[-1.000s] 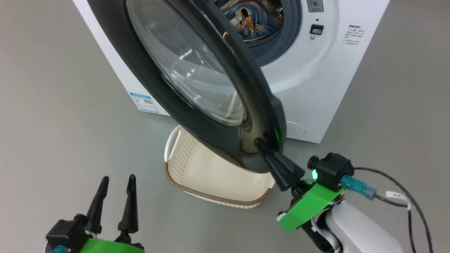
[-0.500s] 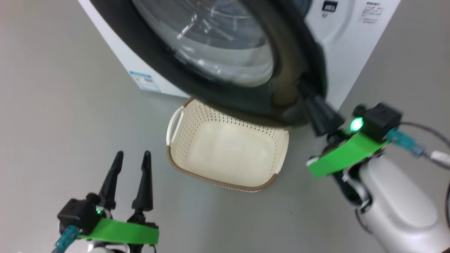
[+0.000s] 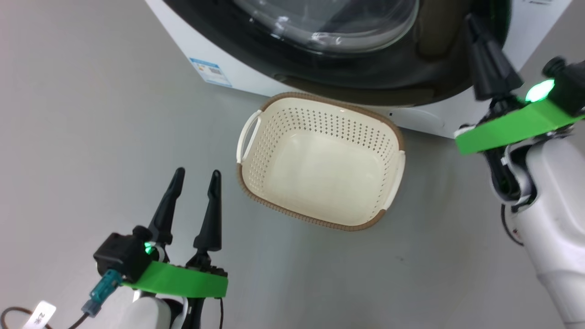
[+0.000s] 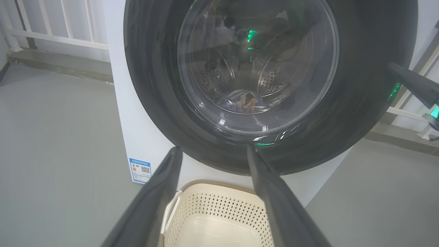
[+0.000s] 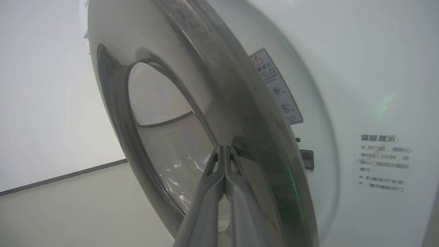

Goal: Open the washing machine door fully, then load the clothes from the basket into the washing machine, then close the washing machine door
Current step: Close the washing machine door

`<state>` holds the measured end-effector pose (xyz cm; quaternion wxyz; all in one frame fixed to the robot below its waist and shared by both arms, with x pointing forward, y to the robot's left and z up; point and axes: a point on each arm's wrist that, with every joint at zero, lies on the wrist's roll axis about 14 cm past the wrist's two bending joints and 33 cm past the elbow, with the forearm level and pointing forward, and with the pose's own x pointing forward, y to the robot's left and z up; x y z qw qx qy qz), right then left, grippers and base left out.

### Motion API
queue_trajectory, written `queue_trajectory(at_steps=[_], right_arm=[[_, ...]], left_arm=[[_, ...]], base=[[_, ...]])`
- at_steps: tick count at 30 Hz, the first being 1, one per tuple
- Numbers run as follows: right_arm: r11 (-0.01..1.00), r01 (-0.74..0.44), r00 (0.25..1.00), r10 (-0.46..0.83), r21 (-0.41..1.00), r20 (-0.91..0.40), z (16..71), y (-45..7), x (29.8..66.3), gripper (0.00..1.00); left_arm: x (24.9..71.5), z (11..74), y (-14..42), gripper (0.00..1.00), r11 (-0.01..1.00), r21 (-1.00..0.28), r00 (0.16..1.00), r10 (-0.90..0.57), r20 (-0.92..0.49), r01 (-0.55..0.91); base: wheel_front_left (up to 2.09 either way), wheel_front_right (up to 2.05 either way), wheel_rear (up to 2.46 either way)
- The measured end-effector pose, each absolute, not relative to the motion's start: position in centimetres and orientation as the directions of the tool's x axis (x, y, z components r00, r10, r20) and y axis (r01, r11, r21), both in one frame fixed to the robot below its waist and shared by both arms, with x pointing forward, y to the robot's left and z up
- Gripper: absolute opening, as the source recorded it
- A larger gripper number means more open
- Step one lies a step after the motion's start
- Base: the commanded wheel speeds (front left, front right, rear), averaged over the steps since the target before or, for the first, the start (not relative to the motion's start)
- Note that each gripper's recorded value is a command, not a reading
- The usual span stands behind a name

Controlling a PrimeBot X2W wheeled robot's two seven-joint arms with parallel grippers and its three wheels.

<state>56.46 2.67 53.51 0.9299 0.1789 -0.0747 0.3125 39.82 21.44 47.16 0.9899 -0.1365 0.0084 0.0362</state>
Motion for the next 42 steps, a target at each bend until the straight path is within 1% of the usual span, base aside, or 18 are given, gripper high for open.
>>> queue_trajectory(at_steps=[9, 14, 23, 31, 33, 34, 35, 36, 37, 42], right_arm=[[0.749, -0.581, 0.812, 0.506, 0.318, 0.291, 53.7, 2.5, 60.3, 0.0], [0.731, -0.581, 0.813, 0.499, 0.357, 0.301, 53.0, 3.2, 61.4, 0.0], [0.716, -0.591, 0.806, 0.51, 0.372, 0.3, 52.5, 4.3, 61.7, 0.0], [0.734, -0.59, 0.807, 0.522, 0.334, 0.278, 53.0, 3.5, 60.1, 0.0], [0.735, -0.593, 0.805, 0.532, 0.329, 0.261, 52.6, 3.5, 59.2, 0.39], [0.734, -0.595, 0.804, 0.539, 0.326, 0.252, 52.4, 3.5, 58.8, 0.49], [0.734, -0.597, 0.803, 0.544, 0.325, 0.244, 52.2, 3.5, 58.3, 0.71], [0.734, -0.597, 0.802, 0.547, 0.324, 0.239, 52.2, 3.5, 57.9, 0.91], [0.734, -0.597, 0.802, 0.549, 0.323, 0.234, 52.2, 3.5, 57.5, 1.0], [0.737, -0.594, 0.804, 0.551, 0.323, 0.223, 52.4, 2.9, 55.7, 1.0]], left_arm=[[41.2, 47.1, 21.6, 1.0, 0.964, -0.255, 0.997, 0.067, -0.025, -0.071], [41.6, 46.6, 21.8, 1.0, 0.963, -0.257, 0.997, 0.07, -0.04, -0.078], [42.1, 46.4, 21.9, 1.0, 0.961, -0.263, 0.997, 0.073, -0.04, -0.081], [41.8, 46.9, 22.1, 1.0, 0.961, -0.262, 0.996, 0.077, -0.032, -0.083], [41.7, 47.1, 22.0, 1.0, 0.963, -0.257, 0.997, 0.074, -0.028, -0.079], [41.6, 47.1, 21.9, 1.0, 0.963, -0.256, 0.997, 0.073, -0.027, -0.077], [41.5, 47.2, 21.9, 1.0, 0.964, -0.255, 0.997, 0.071, -0.027, -0.076], [41.4, 47.2, 21.9, 1.0, 0.965, -0.253, 0.997, 0.07, -0.026, -0.075], [41.4, 47.3, 22.0, 1.0, 0.965, -0.252, 0.997, 0.071, -0.025, -0.075], [40.6, 47.0, 22.5, 1.0, 0.966, -0.247, 0.996, 0.075, -0.038, -0.082]], base=[[0.0, 0.0, 0.0], [0.0, 0.0, 0.0], [0.0, 0.0, 0.0], [0.0, 0.0, 0.0], [0.0, 0.0, 0.0], [0.0, 0.0, 0.0], [0.0, 0.0, 0.0], [0.0, 0.0, 0.0], [0.0, 0.0, 0.0], [0.0, 0.0, 0.0]])
